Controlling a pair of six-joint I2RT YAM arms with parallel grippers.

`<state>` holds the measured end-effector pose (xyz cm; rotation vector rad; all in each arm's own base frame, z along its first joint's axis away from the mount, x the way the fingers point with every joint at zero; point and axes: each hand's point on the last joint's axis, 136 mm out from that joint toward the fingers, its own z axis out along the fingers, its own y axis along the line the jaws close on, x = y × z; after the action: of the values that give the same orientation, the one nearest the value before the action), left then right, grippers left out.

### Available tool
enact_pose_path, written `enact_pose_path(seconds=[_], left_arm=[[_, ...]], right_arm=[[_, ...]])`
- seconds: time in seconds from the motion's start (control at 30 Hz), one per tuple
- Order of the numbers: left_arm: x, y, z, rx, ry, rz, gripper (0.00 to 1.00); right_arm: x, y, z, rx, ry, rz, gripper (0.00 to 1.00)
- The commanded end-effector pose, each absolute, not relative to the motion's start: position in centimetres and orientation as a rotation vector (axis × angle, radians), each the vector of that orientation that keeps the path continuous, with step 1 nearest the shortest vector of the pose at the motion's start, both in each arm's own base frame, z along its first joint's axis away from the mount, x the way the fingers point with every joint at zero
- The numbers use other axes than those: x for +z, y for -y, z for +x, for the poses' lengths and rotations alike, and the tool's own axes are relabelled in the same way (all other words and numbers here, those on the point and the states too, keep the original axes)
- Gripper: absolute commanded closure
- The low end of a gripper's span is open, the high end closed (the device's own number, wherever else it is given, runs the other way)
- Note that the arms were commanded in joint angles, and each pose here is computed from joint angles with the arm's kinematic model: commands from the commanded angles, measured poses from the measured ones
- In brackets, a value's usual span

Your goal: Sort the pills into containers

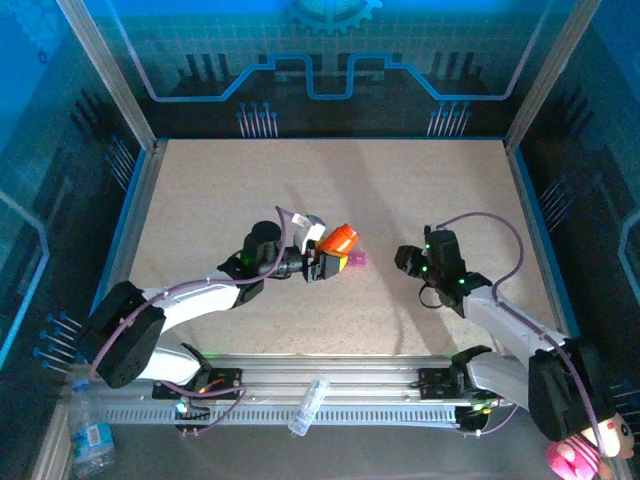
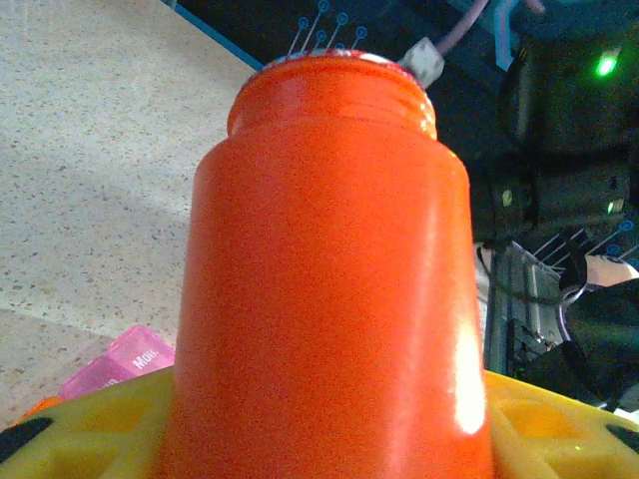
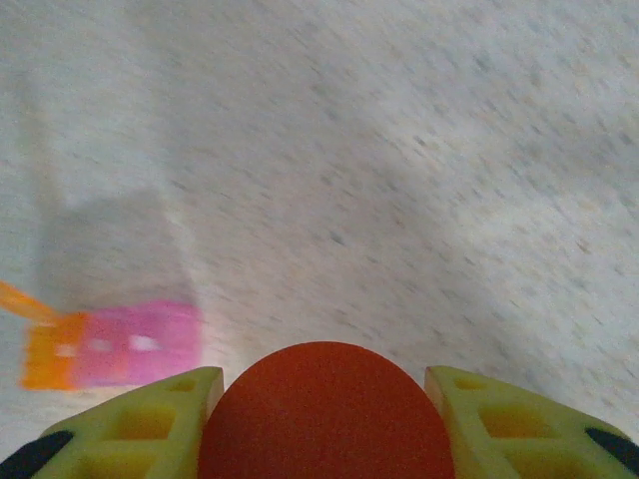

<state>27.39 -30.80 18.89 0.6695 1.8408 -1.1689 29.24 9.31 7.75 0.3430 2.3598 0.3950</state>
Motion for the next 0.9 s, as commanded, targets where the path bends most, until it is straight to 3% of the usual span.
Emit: enact_pose_path(seconds=[0.0, 0.5, 0.7, 0.87], left_arm=[[21.1, 30.4, 27.5, -1.167, -1.757, 0.648, 1.00], [21.8, 29.5, 27.1, -1.128, -1.751, 0.638, 1.00], [21.9, 29.2, 27.0, -1.118, -1.744, 0.628, 1.00], [22.0, 28.9, 26.9, -1.104, -1.745, 0.621, 1.00]], right_arm=[[5.2, -7.2, 28.3, 0.185, -2.398, 0.426, 0.56], [2.0, -8.5, 30.1, -0.045, -2.511, 0.417, 0.45], [1.8, -9.1, 31.4, -0.112, -2.561, 0.361, 0.20], [1.9, -9.4, 31.6, -0.038, -2.573, 0.355, 0.16]])
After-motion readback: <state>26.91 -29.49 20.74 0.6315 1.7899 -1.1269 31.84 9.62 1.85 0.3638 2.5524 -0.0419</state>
